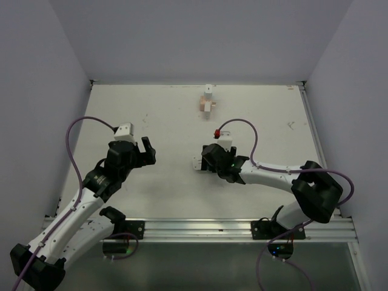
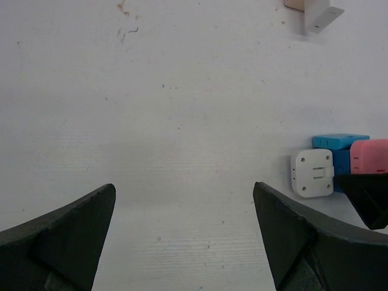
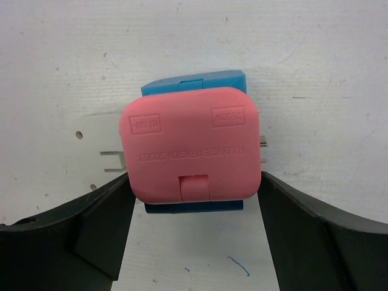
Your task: Pull the plug off the socket
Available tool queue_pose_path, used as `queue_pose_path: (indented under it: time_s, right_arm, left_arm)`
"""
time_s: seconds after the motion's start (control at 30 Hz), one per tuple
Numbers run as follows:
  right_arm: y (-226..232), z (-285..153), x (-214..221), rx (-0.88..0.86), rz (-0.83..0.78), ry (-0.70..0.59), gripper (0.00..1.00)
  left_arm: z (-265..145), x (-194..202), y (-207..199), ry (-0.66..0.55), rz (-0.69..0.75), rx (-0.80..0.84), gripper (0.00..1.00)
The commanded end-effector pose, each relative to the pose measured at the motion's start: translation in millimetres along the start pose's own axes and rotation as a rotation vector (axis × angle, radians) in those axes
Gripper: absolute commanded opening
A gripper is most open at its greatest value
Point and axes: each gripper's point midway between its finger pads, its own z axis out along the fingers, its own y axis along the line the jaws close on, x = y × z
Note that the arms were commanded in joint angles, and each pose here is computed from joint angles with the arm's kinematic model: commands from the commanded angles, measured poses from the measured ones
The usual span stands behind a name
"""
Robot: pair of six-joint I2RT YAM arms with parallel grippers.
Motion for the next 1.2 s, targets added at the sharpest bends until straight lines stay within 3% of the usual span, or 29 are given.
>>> queue_pose_path:
  time_s: [0.0,0.47,1.17]
  right_arm:
    - [8.3,-2.8,-18.9,-0.073,0.034,-0.101,0.83]
    - [5.6,-15.8,-25.8,-0.185,0.048,-0.21,0.72]
    - [-1.2,-8.2,-3.0,-0.193,-0.034,-0.184,0.73]
  left_arm:
    - [1.1,-0.4,1.1,-0.012,-0.004,0.004,1.0]
    - [0.7,-1.6,1.3,-0.02,-0.013,0.003,1.0]
    - [5.5,5.0,-3.7,-0.001,-0.021,0.028,1.0]
